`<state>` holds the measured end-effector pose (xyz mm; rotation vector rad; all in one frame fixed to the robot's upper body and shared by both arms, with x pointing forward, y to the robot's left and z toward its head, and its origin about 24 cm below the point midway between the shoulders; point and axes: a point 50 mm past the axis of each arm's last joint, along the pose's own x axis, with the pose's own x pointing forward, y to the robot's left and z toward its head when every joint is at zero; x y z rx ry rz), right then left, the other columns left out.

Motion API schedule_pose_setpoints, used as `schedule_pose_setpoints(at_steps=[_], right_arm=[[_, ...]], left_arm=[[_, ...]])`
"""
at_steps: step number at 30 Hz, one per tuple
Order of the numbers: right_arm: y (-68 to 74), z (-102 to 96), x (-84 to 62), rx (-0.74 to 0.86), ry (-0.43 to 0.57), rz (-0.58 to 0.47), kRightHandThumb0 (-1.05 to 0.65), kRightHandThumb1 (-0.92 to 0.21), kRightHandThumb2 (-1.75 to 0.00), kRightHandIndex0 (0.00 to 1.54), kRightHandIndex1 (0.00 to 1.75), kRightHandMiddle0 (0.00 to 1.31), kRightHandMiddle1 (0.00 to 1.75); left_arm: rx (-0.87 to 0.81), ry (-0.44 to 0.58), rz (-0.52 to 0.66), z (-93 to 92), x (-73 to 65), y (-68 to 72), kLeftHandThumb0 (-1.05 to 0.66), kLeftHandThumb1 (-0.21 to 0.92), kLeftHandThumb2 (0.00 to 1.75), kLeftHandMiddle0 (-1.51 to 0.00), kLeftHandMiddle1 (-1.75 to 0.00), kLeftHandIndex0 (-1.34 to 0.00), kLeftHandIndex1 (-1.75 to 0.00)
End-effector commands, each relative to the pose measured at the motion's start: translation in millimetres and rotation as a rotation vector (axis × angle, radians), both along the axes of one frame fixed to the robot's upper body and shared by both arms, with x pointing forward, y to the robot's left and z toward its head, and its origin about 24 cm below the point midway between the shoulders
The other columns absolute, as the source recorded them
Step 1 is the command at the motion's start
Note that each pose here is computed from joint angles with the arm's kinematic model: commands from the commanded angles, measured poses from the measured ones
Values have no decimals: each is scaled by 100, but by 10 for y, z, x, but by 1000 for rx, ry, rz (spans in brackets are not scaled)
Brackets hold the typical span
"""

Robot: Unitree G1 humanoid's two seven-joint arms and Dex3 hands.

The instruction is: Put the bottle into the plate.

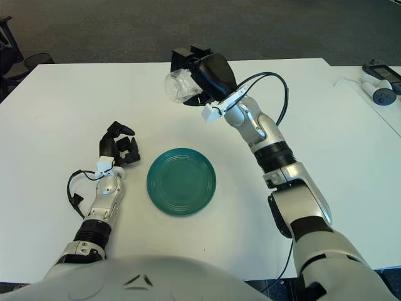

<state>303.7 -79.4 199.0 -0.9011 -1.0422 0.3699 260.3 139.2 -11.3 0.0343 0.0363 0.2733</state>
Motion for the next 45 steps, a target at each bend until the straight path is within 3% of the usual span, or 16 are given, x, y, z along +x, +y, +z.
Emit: schedule_pose_setpoints(at_steps=[1, 8, 14, 21, 29, 45], right_arm=[[20, 103, -146, 37, 20, 68, 0, -10, -158, 78, 174, 55, 175], [121, 43, -298, -22, 65, 164, 0, -5, -163, 81, 175, 58, 175], [200, -146, -429, -85, 111, 302, 0, -12, -155, 76, 175, 52, 175], [198, -285, -595, -206, 86, 404, 0, -19, -148, 71, 175, 47, 175], [171, -354, -649, -357, 36, 407, 0, -18, -149, 72, 175, 48, 175], [120, -561, -537, -547, 1, 339, 0, -7, -161, 80, 175, 56, 175]], left_arm=[[-9, 127, 10, -244, -142, 38, -52, 21, 145, -120, -175, -70, -175], [-9, 121, 1, -242, -143, 31, -55, 15, 152, -121, -175, -75, -175], [-14, 117, 10, -237, -132, 18, -53, 19, 148, -120, -175, -72, -175], [-4, 114, 27, -243, -115, 29, -51, 22, 143, -118, -175, -69, -175], [10, 107, 50, -270, -114, 29, -52, 20, 146, -118, -175, -71, -175], [31, 92, 14, -238, -86, 6, -54, 15, 152, -124, -175, -75, -175]])
